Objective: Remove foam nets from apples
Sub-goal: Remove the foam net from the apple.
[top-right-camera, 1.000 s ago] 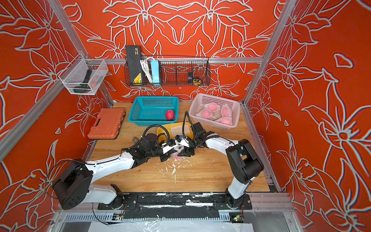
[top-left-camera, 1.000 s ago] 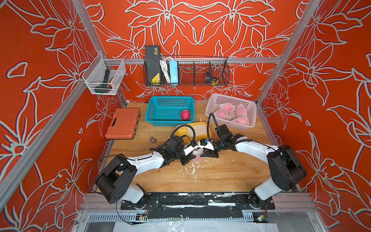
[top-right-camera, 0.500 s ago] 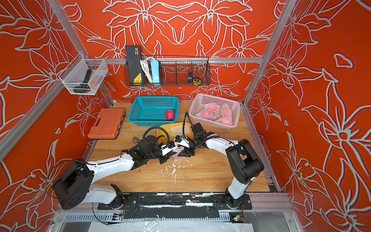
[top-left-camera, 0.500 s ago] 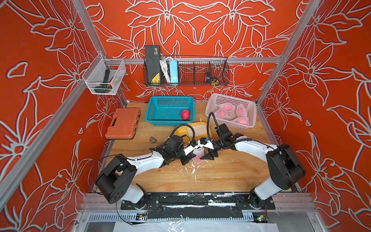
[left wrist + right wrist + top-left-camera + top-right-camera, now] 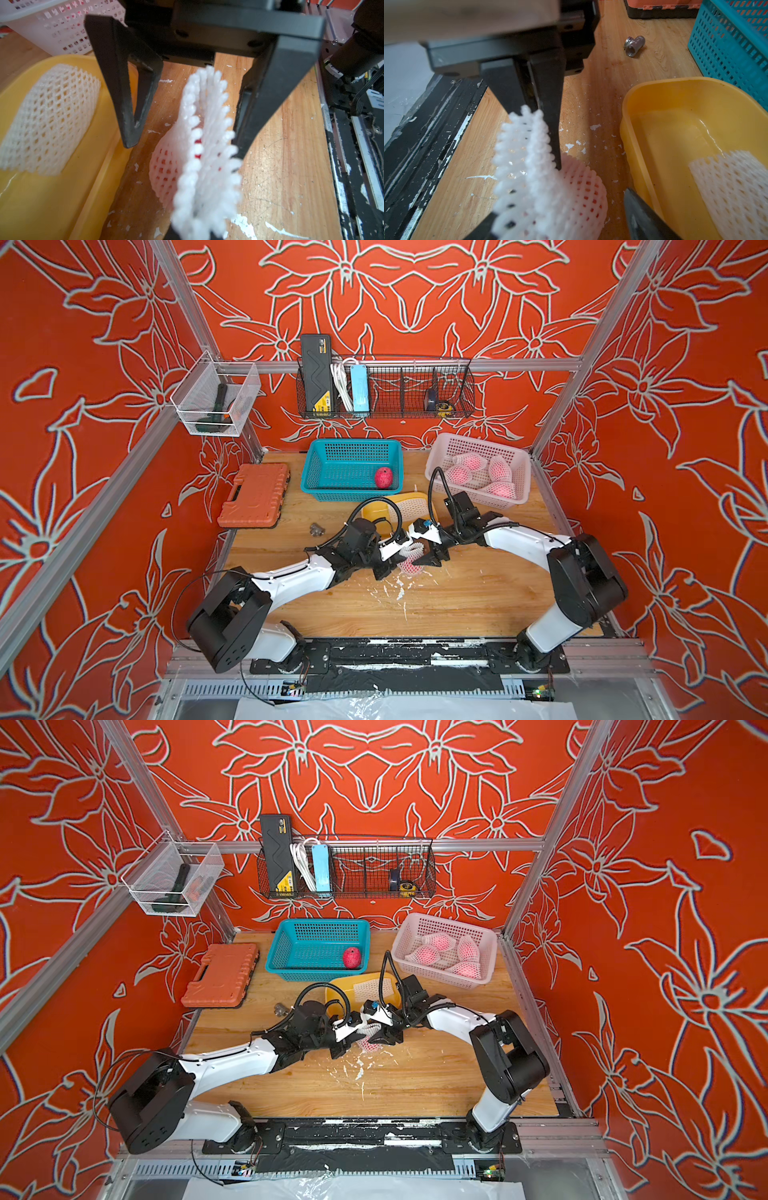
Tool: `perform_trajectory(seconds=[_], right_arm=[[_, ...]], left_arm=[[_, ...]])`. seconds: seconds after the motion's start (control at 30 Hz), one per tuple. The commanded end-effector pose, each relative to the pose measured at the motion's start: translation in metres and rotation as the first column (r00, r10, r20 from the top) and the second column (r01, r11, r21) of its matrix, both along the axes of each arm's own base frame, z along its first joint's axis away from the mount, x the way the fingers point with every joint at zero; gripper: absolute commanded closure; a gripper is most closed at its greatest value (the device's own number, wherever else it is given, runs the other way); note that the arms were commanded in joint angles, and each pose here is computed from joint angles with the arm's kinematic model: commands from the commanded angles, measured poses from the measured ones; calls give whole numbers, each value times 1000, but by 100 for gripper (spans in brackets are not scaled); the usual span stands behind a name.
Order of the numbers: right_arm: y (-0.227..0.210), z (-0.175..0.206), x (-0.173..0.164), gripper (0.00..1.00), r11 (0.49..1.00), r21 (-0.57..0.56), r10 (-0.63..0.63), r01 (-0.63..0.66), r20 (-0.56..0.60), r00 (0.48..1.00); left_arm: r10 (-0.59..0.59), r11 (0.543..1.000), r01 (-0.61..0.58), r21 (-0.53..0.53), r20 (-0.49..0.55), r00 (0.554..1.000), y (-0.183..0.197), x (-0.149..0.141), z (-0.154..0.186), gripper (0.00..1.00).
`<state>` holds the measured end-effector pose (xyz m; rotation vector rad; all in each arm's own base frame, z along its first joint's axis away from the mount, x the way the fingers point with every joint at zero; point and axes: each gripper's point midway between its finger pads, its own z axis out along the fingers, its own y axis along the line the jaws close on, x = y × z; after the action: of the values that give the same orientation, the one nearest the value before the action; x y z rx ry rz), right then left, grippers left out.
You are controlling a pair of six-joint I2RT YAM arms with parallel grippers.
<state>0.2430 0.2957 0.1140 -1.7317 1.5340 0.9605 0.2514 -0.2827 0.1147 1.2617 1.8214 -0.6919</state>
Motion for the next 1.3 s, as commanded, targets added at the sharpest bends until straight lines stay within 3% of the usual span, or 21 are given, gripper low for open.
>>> perform_trajectory(seconds=[0.0,0.37,0.7,0.97,1.27], right_arm=[[-3,-25,-2,23,994,-109,-30,24,-50,998],[-1,-25,-11,30,994,-108,9,-18,-80,997],[3,-22,1,42,995,-89,-48,45,-37,998],[1,-19,2,43,995,-84,-63,61,-22,998],[4,-6,0,45,997,-30,-72,71,-9,997]], left_arm=[[-65,992,85,-97,196,979,-19,6,53,93],[-27,995,51,-90,249,968,-21,21,59,95],[-54,997,64,-48,198,979,-18,10,35,94],[-27,1000,28,-9,154,988,-7,4,11,90],[-6,999,11,-32,167,986,-8,8,19,88]])
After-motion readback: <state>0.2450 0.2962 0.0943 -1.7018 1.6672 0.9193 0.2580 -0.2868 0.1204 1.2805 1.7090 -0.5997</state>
